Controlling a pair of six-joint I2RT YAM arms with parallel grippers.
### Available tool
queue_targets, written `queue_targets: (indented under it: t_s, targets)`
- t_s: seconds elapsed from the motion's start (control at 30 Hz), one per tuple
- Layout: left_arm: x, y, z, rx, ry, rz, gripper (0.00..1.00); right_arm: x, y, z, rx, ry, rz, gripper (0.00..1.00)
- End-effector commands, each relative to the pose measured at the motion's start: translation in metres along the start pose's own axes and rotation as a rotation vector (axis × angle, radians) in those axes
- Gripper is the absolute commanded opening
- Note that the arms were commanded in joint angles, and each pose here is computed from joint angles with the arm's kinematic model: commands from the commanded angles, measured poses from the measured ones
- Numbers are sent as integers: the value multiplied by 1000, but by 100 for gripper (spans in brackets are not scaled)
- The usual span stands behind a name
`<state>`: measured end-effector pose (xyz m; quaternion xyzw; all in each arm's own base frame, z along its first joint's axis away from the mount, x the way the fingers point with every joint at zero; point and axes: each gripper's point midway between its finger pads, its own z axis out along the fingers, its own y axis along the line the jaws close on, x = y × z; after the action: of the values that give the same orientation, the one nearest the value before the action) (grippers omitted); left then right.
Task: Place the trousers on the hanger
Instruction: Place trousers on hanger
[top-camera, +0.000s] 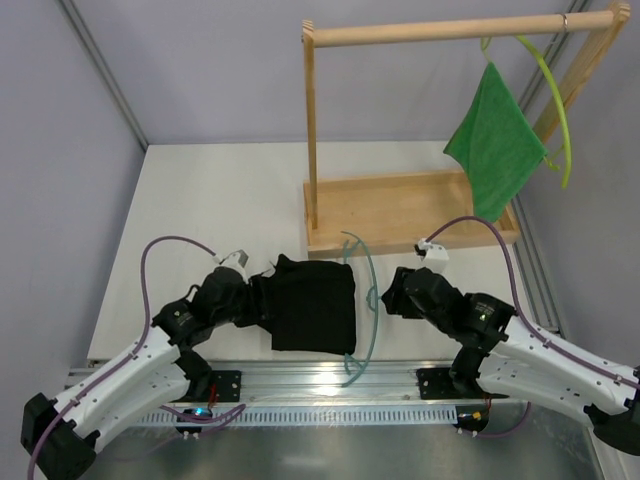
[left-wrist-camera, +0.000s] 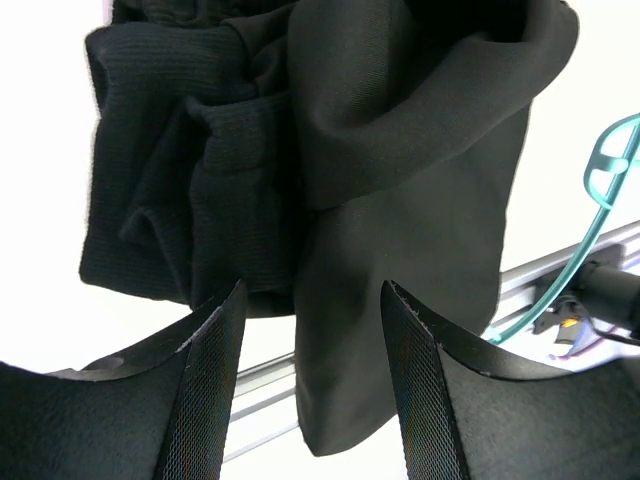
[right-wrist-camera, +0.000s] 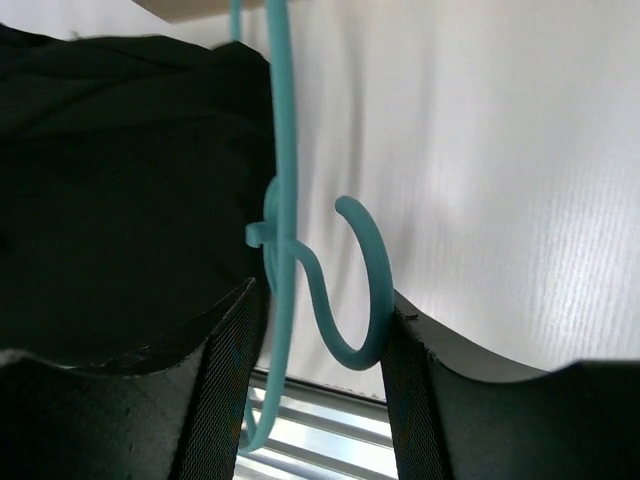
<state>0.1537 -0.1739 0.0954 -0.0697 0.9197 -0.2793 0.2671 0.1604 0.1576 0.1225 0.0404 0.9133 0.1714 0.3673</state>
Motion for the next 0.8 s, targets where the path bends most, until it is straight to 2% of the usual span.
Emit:
queue_targets:
  t_s: [0.0, 0.13, 0.2, 0.27, 0.33, 0.37, 0.53, 0.67, 0.77]
  targets:
    - [-3, -20, 3, 124, -32, -37, 56, -32, 38, -17, -115, -39, -85, 53]
    - [1, -23, 8, 177, -43, -66, 50, -41, 76, -17, -220, -7, -171, 51]
    - [2, -20, 8, 181, -51, -75, 41, -42, 104, -19, -308, 20, -197, 49]
    - [0, -23, 5, 206, -72, -80, 30, -47, 118, -18, -314, 43, -213, 47]
    - [1, -24, 5, 230, -84, -89, 26, -48, 120, -16, -290, 63, -208, 47]
    - [-3, -28, 4, 251, -100, -90, 19, -51, 122, -18, -287, 67, -206, 47]
    - [-5, -29, 5, 283, -129, -106, 4, -62, 96, -15, -113, 37, -175, 54]
    - [0, -26, 9, 262, -106, -106, 0, -65, 71, -26, -21, 25, -170, 55]
    - [1, -25, 10, 259, -98, -105, 0, -77, 82, -39, -108, -25, -186, 54]
